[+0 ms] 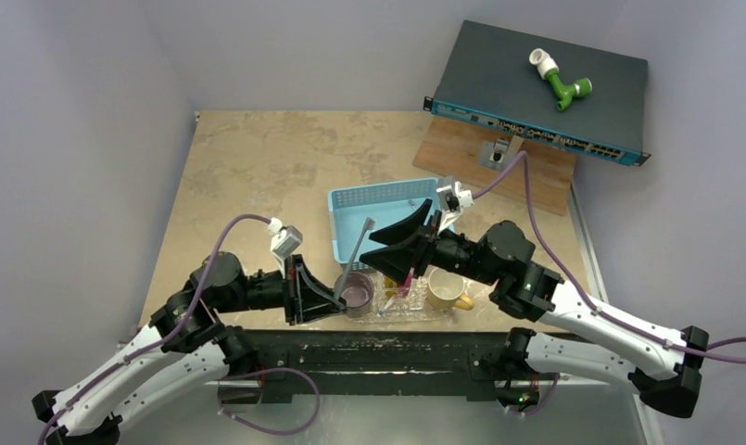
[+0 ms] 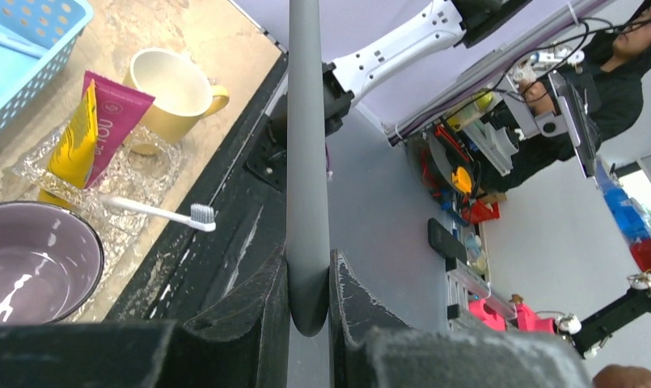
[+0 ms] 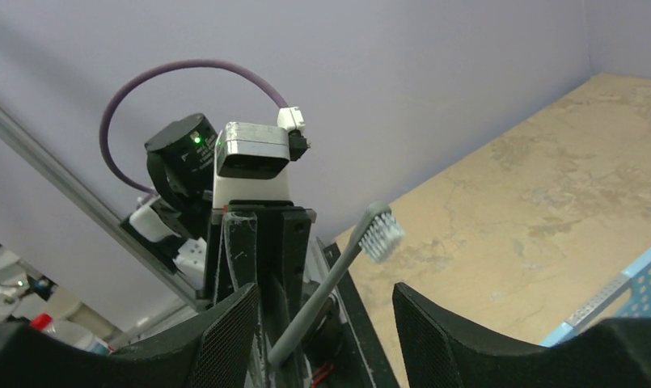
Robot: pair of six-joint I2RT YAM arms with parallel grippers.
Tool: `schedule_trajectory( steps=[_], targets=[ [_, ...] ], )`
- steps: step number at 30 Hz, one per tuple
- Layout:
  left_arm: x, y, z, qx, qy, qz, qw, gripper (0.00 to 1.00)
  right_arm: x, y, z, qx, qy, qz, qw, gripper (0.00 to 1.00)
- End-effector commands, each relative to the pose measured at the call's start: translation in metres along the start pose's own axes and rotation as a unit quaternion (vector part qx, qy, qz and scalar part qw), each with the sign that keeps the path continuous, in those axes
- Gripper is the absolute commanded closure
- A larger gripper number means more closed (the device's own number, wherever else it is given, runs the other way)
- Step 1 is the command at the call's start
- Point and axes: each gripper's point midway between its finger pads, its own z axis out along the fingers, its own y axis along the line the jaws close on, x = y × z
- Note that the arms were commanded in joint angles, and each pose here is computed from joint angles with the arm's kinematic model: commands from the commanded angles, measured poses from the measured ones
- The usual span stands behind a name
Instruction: Prepare toiletry sets of a toothbrush and toothpaste on the tray
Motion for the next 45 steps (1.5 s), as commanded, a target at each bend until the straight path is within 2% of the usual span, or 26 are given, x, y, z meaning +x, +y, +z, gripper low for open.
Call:
schedule_trajectory(
  steps=[1,8,16,28,39,45],
  targets=[
    [-0.001,-0.020,-0.015,0.027,0.015,0.038,0.999,1.00,0.003,0.002,-0.009,-0.008,0.063,-0.053,0.997,0.36],
    [0.012,-0.030,-0.029,0.045,0.045,0.055,0.996,1.00,0.006,0.004,-0.020,-0.036,0.097,-0.071,0.992,0.35],
    [0.026,-0.036,-0.038,0.062,0.082,0.063,0.993,1.00,0.016,0.045,-0.034,-0.157,0.136,-0.080,0.975,0.34],
    [0.042,-0.040,-0.044,0.084,0.127,0.066,0.986,1.00,0.016,0.047,-0.028,-0.162,0.152,-0.073,0.972,0.35],
    [0.050,-0.033,-0.045,0.075,0.144,0.064,0.985,1.00,0.012,0.056,-0.024,-0.190,0.144,-0.066,0.969,0.43],
    [0.050,-0.030,-0.043,0.071,0.143,0.063,0.985,1.00,0.019,0.053,-0.020,-0.194,0.153,-0.056,0.967,0.53]
  ],
)
